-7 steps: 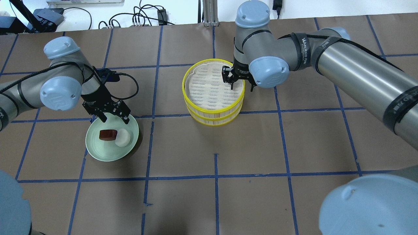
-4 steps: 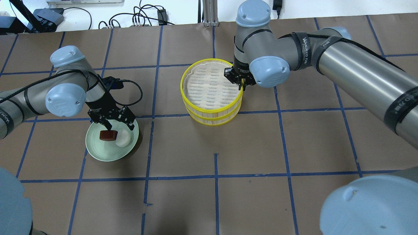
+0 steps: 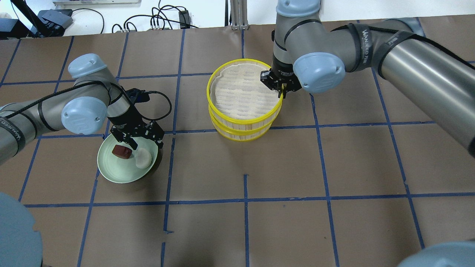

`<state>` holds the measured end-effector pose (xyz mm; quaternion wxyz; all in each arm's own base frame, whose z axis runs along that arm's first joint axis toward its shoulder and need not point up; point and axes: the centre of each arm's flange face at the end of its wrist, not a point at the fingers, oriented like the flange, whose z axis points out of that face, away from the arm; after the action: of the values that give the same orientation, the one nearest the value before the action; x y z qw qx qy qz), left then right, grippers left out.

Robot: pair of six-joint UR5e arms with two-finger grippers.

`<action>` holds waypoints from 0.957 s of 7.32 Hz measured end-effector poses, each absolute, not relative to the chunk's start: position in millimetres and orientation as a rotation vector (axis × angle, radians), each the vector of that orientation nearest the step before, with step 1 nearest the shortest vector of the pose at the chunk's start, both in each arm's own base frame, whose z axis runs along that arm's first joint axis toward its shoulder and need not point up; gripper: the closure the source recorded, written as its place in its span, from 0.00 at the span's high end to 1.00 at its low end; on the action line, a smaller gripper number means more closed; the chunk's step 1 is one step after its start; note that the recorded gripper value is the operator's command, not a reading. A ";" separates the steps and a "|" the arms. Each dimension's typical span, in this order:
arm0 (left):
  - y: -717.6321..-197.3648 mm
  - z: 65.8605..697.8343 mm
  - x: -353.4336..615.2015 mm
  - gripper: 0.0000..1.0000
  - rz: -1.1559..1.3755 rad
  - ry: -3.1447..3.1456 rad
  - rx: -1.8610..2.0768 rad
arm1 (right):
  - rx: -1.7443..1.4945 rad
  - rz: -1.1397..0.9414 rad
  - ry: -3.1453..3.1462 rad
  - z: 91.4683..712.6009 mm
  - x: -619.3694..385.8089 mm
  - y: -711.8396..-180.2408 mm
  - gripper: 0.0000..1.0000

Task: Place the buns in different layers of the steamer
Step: 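Lift top steamer tier with right gripper and set it beside bottom tier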

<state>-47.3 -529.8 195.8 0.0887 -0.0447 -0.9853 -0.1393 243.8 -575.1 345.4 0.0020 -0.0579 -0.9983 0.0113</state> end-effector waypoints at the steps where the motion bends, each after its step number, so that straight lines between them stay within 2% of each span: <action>1: -529.7 197.0 -48.1 1.00 -0.413 -2.935 -0.131 | -0.156 0.017 -3.133 371.9 216.8 -568.5 0.02; 3: -527.9 199.8 -47.8 0.99 -0.410 -2.941 -0.136 | -0.114 -0.032 -3.135 412.6 148.9 -560.8 0.03; 6: -514.6 188.3 -48.4 0.92 -0.456 -2.930 -0.130 | -0.106 -0.089 -3.128 467.2 93.2 -550.3 0.03; 7: -509.1 182.7 -47.0 0.73 -0.471 -2.934 -0.126 | -0.110 -0.087 -3.124 477.2 89.1 -548.7 0.03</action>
<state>-47.0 -509.1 182.7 0.0836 -0.0421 -0.9830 -0.1578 89.1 -548.7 477.2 0.0072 -0.0351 -0.9990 -0.0279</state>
